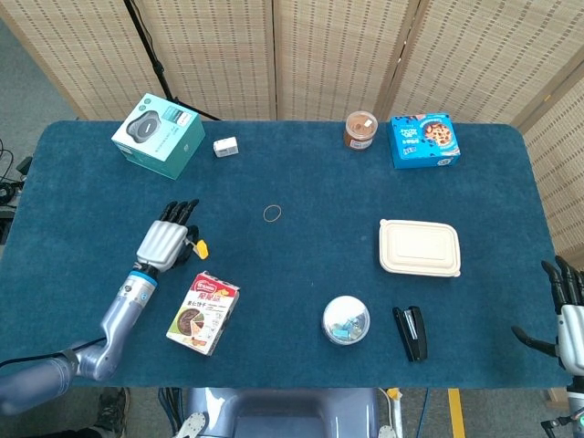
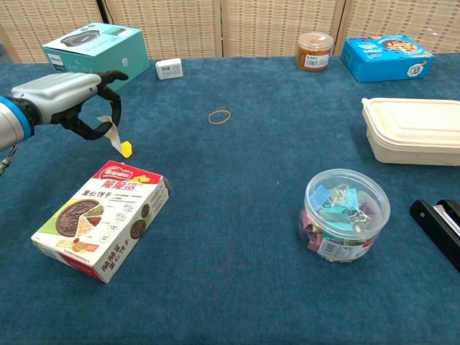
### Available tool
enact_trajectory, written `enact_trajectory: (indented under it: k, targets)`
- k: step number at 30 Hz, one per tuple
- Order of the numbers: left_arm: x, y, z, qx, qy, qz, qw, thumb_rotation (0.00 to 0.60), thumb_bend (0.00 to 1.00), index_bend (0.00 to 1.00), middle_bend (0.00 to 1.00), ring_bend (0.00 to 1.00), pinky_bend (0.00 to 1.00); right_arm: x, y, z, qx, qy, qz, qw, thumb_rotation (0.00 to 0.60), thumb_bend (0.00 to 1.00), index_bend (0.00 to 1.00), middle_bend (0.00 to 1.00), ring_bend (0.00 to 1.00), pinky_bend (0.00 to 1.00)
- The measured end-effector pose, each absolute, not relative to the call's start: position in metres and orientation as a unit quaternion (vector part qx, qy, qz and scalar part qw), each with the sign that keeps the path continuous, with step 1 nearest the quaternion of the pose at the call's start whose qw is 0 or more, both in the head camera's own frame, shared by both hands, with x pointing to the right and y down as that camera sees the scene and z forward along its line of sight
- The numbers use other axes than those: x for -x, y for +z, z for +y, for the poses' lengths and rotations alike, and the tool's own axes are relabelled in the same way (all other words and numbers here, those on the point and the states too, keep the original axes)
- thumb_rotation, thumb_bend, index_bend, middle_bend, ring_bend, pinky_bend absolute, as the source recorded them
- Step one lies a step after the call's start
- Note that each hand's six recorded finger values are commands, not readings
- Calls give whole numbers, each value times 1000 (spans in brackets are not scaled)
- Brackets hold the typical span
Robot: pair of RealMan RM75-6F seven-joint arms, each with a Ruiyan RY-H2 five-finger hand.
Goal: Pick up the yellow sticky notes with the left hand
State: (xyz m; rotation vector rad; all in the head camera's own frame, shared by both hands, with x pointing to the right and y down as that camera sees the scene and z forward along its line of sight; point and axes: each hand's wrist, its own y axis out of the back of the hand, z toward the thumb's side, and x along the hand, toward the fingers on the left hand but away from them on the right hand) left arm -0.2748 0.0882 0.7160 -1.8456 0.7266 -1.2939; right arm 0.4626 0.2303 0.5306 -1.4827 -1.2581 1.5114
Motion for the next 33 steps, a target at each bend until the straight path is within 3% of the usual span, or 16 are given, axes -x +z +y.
enact_trajectory:
  k: [11,16,23,27,33]
  targets:
    - [247,675,61,716,-473,312,407,600,503,643,0,0,0,-466,530,229,566,579,-485,331,600,0,0,0,0,0]
    - [252,657,58,711,-469,321,414,600,500,595,0,0,0,-465,530,230,567,577,-485,331,600,0,0,0,0,0]
    - [293,638,69,699,-480,343,404,600,478,317,0,0,0,-462,528,230,571,573,-486,330,600,0,0,0,0,0]
    - [324,625,77,691,-494,352,393,600,405,29,0,0,0,-460,527,231,573,570,-487,332,600,0,0,0,0,0]
    - [373,608,97,675,-529,362,365,600,218,0,0,0,0,-457,524,232,576,565,-487,335,600,0,0,0,0,0]
